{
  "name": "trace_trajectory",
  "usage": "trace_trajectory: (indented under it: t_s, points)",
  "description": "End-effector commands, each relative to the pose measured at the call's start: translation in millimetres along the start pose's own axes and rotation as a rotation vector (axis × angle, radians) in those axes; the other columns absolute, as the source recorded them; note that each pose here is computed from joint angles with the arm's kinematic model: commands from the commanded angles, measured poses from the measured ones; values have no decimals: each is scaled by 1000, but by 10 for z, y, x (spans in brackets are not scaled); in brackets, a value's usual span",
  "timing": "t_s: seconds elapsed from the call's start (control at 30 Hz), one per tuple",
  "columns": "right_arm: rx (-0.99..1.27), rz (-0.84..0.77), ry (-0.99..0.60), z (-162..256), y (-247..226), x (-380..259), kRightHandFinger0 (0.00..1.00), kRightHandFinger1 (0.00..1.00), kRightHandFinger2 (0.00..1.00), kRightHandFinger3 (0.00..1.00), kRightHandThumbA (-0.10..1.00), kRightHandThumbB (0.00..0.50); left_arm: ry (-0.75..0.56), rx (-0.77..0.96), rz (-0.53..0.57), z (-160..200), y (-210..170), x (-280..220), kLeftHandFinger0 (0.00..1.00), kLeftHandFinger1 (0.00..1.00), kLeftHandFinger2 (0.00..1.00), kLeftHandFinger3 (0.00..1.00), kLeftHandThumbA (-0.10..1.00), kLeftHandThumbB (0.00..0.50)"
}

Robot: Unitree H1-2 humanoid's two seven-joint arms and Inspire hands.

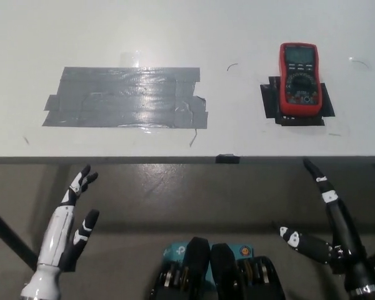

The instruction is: The robot first picks the multimeter with right hand and then unfolds the black stand on the back of it using left hand

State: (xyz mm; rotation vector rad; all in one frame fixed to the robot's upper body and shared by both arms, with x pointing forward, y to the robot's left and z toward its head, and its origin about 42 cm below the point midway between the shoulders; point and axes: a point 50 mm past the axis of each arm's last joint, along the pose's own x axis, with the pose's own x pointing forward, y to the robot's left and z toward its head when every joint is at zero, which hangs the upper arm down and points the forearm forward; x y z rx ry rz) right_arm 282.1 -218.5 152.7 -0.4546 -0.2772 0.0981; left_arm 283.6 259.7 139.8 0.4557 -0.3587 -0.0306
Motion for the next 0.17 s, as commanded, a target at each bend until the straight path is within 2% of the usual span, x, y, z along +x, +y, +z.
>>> trace_trajectory:
  t_s: [0.0,0.13]
  points:
    - [-5,-15,-92,129,-28,18,1000,1000,1000,1000,817,166,-14,-17,12,13,63,-33,1000,1000,902,1000,1000,77]
    - [-16,-5,-89,134,-28,-4,1000,1000,1000,1000,844,171,-5,-21,18,1,68,-71,1000,1000,894,1000,1000,76]
